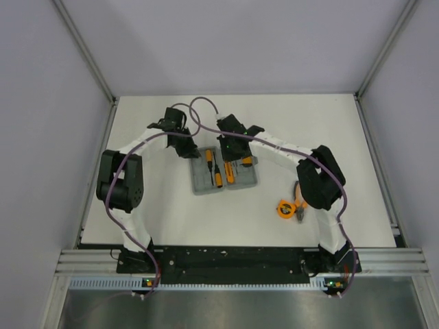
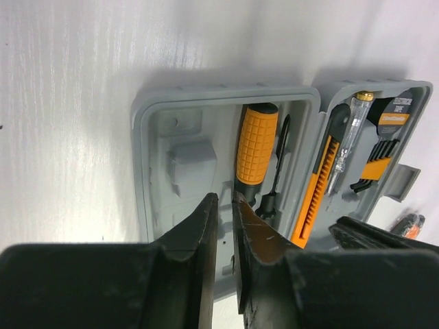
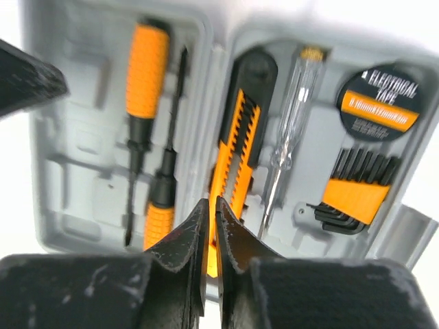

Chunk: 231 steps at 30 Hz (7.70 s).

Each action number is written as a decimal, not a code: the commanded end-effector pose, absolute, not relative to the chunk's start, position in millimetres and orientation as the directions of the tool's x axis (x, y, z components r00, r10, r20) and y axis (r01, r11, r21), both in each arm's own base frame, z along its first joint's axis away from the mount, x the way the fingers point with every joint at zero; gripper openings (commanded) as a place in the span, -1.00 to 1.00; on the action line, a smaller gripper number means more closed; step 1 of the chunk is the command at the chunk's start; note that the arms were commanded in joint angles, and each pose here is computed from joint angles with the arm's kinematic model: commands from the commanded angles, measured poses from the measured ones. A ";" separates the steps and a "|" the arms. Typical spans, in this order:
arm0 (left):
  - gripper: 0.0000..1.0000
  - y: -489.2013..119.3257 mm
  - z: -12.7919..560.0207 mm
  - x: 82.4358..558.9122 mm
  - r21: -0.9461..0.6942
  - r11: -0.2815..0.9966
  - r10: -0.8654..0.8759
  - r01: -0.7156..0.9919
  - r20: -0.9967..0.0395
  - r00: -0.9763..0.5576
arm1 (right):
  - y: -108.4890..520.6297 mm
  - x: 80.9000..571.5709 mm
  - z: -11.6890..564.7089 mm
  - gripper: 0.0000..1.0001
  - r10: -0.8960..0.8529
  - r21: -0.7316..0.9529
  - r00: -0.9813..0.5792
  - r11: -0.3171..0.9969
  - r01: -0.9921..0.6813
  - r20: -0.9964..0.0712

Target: Pack the tool kit

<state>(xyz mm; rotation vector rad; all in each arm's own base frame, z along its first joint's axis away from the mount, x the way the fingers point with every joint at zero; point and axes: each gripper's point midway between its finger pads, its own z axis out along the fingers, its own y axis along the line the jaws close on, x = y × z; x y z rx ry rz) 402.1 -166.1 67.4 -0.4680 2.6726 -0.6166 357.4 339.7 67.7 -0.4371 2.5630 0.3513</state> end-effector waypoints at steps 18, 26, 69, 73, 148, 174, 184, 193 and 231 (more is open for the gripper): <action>-0.13 -160.6 97.6 368.9 -0.527 0.820 -0.415 -0.225 -0.275 -0.867 | 164.0 224.0 117.3 0.61 0.174 0.049 -0.874 0.984 0.171 -0.453; -0.10 -161.9 93.5 368.3 -0.532 0.817 -0.409 -0.223 -0.262 -0.874 | 136.6 190.8 71.8 0.77 0.311 -0.012 -0.898 0.944 0.330 -0.312; -0.21 -154.5 94.7 370.2 -0.535 0.812 -0.416 -0.232 -0.253 -0.873 | 155.8 238.1 58.2 -0.35 0.378 0.114 -0.878 0.926 0.361 -0.292; -0.21 -148.3 96.1 370.8 -0.528 0.813 -0.429 -0.245 -0.259 -0.865 | 176.8 269.7 100.8 -0.35 0.312 0.189 -0.866 0.948 0.257 -0.390; -0.43 -140.6 18.3 352.9 -0.481 0.797 -0.435 -0.366 -0.038 -0.899 | 252.6 310.2 48.6 0.00 -0.218 0.009 -0.945 0.974 -0.227 -0.245; -0.43 -140.7 21.7 353.3 -0.483 0.799 -0.430 -0.358 -0.042 -0.902 | 279.7 327.4 97.0 0.21 -0.273 0.031 -0.873 0.950 -0.311 -0.404; -0.43 -140.9 20.1 352.6 -0.483 0.797 -0.432 -0.362 -0.038 -0.901 | 273.5 329.1 71.5 -0.07 -0.307 -0.049 -0.868 0.948 -0.313 -0.389; -0.43 -141.3 18.5 352.8 -0.483 0.798 -0.429 -0.361 -0.034 -0.903 | 263.5 321.4 45.2 -0.09 -0.333 -0.092 -0.884 0.942 -0.322 -0.329; -0.43 -140.2 19.9 352.4 -0.482 0.798 -0.429 -0.363 -0.030 -0.903 | 232.3 242.6 -71.9 -0.19 -0.354 -0.064 -0.933 0.931 -0.358 0.072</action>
